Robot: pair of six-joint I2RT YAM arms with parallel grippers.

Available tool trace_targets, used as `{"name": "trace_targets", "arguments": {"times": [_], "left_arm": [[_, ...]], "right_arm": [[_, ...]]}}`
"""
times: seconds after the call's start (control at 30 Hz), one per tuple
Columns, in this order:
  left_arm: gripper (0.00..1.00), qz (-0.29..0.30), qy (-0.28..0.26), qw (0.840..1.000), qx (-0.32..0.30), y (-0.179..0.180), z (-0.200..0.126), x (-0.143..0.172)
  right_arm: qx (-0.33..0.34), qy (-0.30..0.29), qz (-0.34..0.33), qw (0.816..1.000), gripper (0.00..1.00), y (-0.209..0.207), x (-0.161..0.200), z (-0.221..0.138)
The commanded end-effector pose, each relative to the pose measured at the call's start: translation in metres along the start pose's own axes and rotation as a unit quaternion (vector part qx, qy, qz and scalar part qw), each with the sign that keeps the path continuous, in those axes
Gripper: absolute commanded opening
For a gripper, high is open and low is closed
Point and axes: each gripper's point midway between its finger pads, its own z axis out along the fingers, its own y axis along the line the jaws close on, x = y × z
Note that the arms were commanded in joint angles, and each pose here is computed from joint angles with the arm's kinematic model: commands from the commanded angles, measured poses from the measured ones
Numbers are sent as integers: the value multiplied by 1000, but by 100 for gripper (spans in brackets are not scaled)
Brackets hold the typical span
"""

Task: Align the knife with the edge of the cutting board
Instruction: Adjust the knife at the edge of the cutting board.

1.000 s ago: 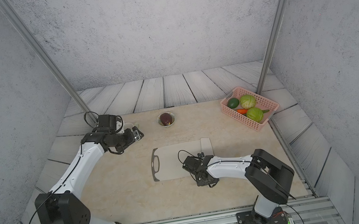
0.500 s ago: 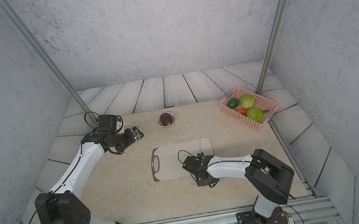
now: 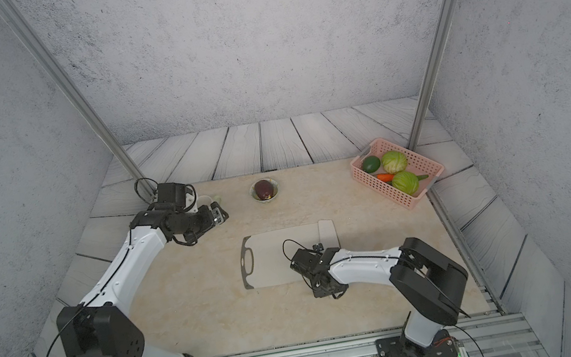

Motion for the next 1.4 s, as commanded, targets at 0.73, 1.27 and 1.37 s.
{"name": "trace_targets", "arguments": {"times": [0.73, 1.27, 1.37], "left_arm": [[98, 8, 1, 1000, -4, -1, -1, -1], [98, 8, 0, 1000, -4, -1, -1, -1], [98, 8, 1, 1000, -4, -1, -1, -1]], "right_arm": [[16, 7, 14, 1000, 27, -12, 8, 2], [24, 2, 24, 999, 22, -18, 7, 0], [24, 1, 25, 999, 21, -19, 7, -1]]}}
